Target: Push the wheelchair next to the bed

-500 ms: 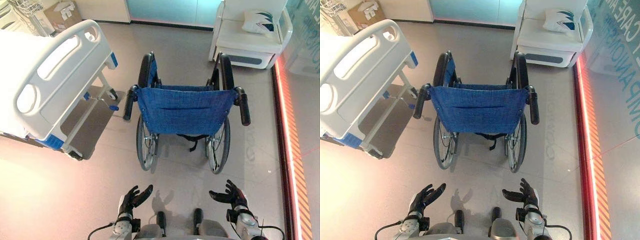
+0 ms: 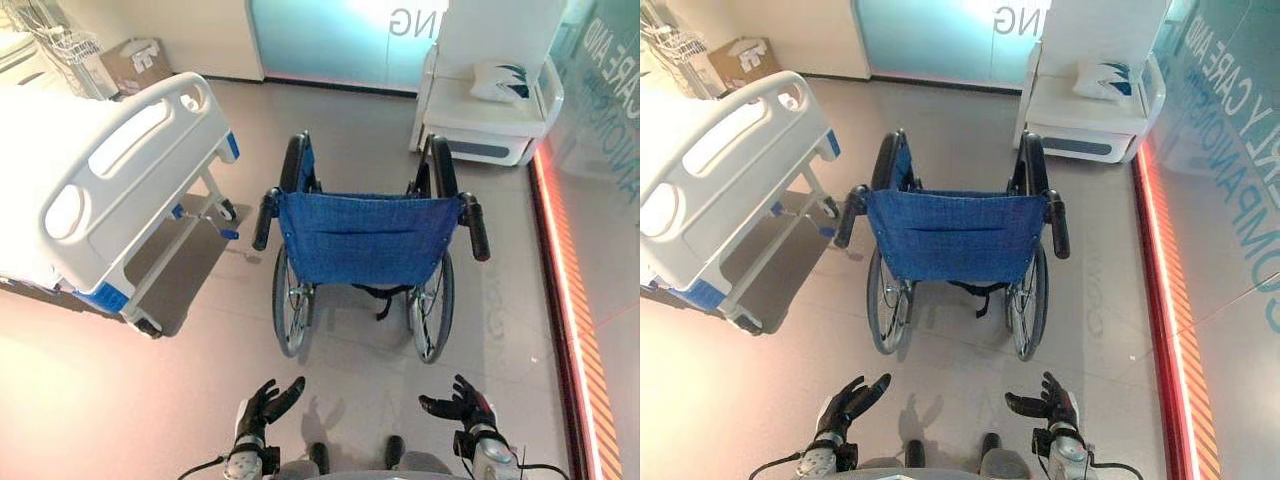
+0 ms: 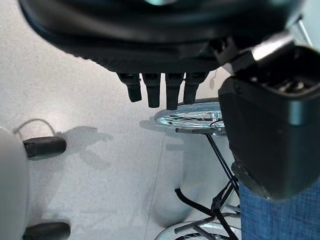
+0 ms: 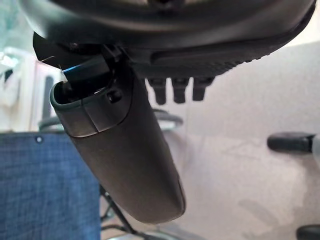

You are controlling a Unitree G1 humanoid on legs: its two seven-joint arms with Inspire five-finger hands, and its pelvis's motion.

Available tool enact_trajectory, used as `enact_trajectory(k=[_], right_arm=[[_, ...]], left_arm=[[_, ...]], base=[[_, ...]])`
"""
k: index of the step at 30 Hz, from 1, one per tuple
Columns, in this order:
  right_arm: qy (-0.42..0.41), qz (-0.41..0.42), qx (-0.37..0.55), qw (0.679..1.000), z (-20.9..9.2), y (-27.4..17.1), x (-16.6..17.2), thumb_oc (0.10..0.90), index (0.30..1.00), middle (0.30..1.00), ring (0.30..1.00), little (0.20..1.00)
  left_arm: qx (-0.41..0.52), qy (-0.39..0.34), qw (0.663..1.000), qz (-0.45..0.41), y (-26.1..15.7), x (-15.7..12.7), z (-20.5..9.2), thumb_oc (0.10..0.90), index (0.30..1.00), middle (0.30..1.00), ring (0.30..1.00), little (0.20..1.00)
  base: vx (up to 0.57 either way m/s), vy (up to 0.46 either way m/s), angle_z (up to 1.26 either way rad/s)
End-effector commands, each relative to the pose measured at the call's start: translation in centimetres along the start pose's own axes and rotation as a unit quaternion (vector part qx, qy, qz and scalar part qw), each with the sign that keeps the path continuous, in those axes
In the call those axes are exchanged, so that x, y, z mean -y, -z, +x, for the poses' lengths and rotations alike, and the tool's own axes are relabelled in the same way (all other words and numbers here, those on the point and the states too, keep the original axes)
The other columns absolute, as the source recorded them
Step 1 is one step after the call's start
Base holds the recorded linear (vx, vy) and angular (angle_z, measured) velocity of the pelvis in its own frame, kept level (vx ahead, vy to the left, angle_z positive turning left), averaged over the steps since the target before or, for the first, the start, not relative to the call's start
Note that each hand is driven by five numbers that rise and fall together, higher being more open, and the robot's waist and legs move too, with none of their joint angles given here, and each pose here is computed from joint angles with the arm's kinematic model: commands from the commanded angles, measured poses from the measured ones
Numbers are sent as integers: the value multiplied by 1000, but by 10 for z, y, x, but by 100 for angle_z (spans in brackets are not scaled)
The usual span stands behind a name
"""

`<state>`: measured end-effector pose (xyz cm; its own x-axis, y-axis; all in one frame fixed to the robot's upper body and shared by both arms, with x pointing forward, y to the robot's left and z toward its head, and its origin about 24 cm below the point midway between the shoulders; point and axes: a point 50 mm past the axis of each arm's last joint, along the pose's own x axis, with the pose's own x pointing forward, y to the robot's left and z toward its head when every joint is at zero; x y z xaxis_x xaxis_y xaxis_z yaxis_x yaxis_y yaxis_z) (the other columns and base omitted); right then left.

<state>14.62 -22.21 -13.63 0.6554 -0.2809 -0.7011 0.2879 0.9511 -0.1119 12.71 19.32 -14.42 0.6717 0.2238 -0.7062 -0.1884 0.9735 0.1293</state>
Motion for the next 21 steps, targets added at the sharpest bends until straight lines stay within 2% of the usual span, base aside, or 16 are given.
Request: enact_trajectory(k=[1, 2, 3, 6, 7, 10, 15, 21], right_arm=[[36, 53, 114, 991, 13, -62, 13, 800, 900, 900, 900, 900], [47, 73, 130, 988, 15, -74, 19, 800, 900, 900, 900, 900], [75, 95, 166, 979, 16, -98, 39, 800, 900, 900, 900, 900], [91, 103, 186, 973, 17, -115, 51, 800, 900, 900, 900, 900], [103, 110, 212, 966, 17, -142, 69, 800, 900, 900, 900, 900], [116, 115, 266, 950, 12, -193, 87, 800, 900, 900, 900, 900], [154, 126, 359, 912, -10, -283, 104, 800, 900, 900, 900, 900], [194, 127, 424, 876, -37, -344, 102, 800, 900, 900, 900, 900]], left_arm=[[125, -30, 990, -65, -59, 0, 13, 800, 900, 900, 900, 900], [141, -50, 986, -77, -73, -9, 16, 800, 900, 900, 900, 900], [174, -83, 978, -83, -97, -24, 20, 800, 900, 900, 900, 900], [193, -104, 972, -87, -112, -32, 21, 800, 900, 900, 900, 900], [225, -126, 962, -88, -136, -44, 22, 800, 900, 900, 900, 900], [266, -152, 947, -99, -175, -69, 21, 800, 900, 900, 900, 900], [347, -193, 910, -117, -247, -100, 9, 800, 900, 900, 900, 900], [421, -215, 870, -141, -307, -114, -11, 800, 900, 900, 900, 900]], base=[[56, -67, 1], [55, -63, 2], [53, -58, 3], [16, -11, 1], [0, 0, 0], [19, 19, -1], [13, 56, -3], [-9, 20, 2]])
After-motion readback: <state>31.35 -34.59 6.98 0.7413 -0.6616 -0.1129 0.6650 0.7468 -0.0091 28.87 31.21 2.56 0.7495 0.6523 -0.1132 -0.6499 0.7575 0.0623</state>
